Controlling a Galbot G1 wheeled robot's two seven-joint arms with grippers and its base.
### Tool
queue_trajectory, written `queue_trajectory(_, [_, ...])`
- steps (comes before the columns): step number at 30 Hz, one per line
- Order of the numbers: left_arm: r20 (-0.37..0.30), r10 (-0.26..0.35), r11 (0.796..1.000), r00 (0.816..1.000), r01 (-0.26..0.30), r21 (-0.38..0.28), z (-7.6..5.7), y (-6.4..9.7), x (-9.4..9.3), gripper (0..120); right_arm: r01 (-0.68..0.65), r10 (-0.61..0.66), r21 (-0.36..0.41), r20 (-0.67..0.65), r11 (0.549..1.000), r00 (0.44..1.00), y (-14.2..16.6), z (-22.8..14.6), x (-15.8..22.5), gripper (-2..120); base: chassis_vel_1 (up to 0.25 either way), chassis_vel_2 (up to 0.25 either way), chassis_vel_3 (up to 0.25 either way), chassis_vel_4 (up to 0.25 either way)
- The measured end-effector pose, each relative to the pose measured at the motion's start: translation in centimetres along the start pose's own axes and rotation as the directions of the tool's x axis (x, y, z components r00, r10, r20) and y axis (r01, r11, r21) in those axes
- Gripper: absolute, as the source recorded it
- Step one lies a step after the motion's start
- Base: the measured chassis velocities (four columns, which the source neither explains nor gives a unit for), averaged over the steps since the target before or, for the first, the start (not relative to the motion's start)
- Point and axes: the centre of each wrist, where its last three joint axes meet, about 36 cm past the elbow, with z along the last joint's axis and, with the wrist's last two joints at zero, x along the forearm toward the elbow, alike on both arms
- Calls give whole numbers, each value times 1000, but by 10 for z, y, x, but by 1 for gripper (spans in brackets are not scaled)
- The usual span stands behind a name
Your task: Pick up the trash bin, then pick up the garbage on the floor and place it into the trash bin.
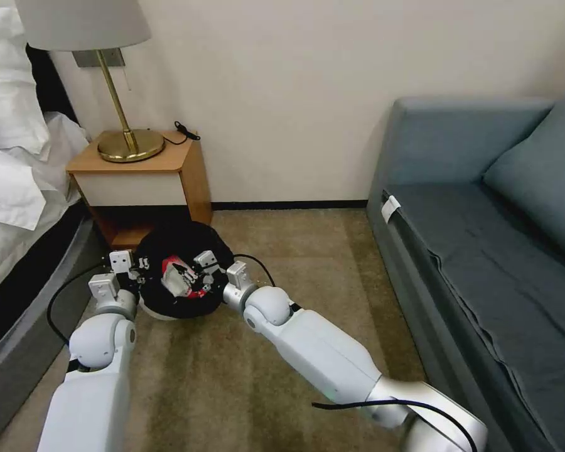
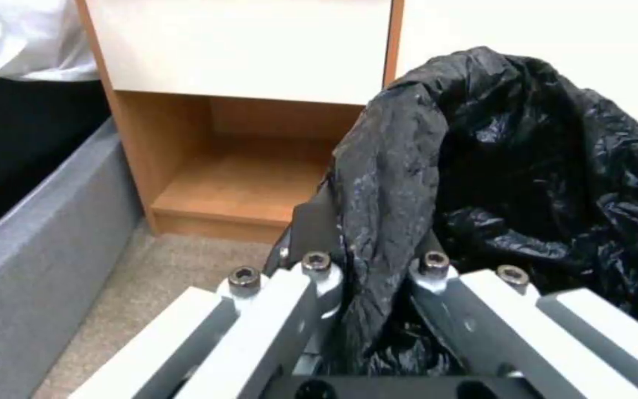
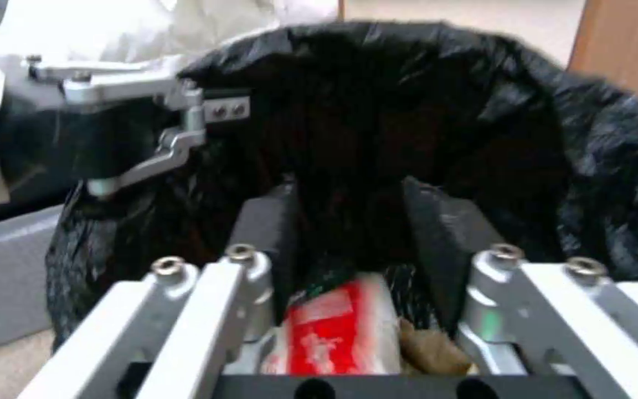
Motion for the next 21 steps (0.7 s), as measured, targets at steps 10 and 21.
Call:
queue_trajectory(10, [-11,-21,994,1000,22,107,-1,-2,10,4,-80,81,-17,59,997,995,-23,-14,23,77,0,0,0,0])
queue_trajectory(21, [-54,-85,948,995,97,303,11,6,39,4,-310,311,-20,70,950,948,-103,-13,86,100,0,0,0,0])
